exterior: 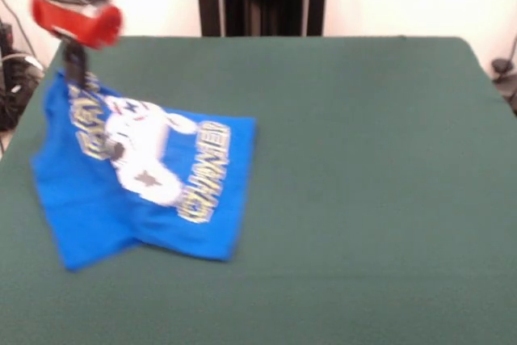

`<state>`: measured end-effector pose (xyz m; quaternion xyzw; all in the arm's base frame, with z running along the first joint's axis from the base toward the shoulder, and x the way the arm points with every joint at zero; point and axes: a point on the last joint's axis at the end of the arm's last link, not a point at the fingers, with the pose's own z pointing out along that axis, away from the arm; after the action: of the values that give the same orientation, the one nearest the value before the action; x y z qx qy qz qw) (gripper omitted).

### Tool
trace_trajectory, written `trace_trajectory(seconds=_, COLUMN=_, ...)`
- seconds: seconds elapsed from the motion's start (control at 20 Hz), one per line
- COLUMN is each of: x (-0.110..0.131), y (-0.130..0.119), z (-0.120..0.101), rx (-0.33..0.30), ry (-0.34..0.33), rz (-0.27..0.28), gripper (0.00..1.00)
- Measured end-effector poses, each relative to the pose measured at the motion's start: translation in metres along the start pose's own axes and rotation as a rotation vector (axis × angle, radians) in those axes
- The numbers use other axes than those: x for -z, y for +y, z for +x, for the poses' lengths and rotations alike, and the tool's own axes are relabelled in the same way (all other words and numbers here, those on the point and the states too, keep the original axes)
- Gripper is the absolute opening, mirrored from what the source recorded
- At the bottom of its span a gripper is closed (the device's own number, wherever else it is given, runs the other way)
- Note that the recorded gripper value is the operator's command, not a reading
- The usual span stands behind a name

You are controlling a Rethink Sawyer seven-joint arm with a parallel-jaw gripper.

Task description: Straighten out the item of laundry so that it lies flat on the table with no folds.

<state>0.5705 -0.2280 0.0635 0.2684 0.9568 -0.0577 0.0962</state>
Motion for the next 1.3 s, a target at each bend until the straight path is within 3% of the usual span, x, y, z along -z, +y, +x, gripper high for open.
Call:
trace_trajectory(seconds=0.2, x=0.019, y=-0.058, z=0.005, rx=-0.068, ry=0.027, rz=0.043, gripper=0.00)
trace_trajectory(seconds=0.4, x=0.036, y=-0.079, z=0.011, rx=-0.086, ry=0.042, rz=0.068, gripper=0.00)
trace_trajectory(seconds=0.45, x=0.044, y=-0.082, z=0.013, rx=-0.076, ry=0.039, rz=0.069, gripper=1.00)
trace_trajectory(seconds=1.3, x=0.052, y=-0.050, z=0.014, rx=-0.029, ry=0.032, rz=-0.010, gripper=1.00)
